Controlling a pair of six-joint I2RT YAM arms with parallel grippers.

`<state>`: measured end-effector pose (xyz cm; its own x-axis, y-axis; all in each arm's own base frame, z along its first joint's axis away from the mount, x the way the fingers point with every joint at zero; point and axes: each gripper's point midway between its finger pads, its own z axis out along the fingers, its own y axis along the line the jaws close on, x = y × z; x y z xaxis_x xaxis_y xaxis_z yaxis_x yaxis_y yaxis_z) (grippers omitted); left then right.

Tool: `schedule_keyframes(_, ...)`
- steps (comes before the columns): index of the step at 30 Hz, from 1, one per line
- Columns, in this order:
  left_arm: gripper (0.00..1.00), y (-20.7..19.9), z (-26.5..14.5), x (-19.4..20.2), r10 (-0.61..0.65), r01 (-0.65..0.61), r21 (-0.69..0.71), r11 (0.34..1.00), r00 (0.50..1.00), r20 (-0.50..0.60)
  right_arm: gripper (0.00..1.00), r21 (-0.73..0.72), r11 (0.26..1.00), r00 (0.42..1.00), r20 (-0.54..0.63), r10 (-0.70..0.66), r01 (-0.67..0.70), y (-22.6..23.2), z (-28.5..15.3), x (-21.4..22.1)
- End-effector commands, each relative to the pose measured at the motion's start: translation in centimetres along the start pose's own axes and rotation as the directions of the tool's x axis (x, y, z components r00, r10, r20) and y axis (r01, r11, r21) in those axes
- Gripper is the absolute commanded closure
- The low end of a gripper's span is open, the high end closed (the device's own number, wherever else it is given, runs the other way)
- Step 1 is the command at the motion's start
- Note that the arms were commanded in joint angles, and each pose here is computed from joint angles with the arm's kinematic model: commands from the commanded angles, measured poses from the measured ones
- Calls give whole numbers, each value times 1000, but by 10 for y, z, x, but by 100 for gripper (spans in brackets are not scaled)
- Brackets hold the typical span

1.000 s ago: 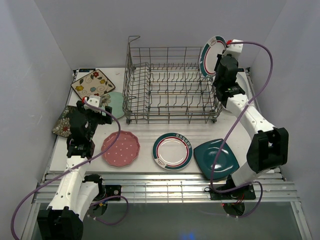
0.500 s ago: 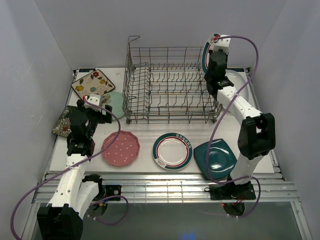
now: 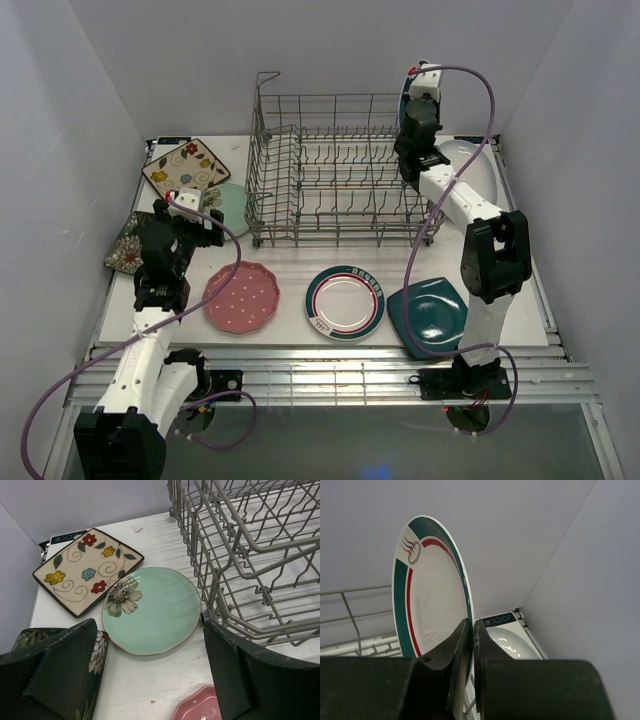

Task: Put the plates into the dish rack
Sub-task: Insert the plate into the dish rack.

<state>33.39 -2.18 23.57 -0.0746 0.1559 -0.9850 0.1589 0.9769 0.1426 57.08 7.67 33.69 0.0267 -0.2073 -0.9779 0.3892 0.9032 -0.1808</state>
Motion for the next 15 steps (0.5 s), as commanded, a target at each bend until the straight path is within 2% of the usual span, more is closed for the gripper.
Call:
schedule_keyframes(1, 2, 5, -1, -17, 0, 1, -16, 1000, 1000, 31, 92, 70, 992, 987, 130, 94, -104, -15, 5, -50)
schedule_keyframes(15, 2, 5, 1, -12, 0, 0, -17, 1000, 1000, 22, 92, 98, 995, 993, 115, 9, -20, 1, 18, -15)
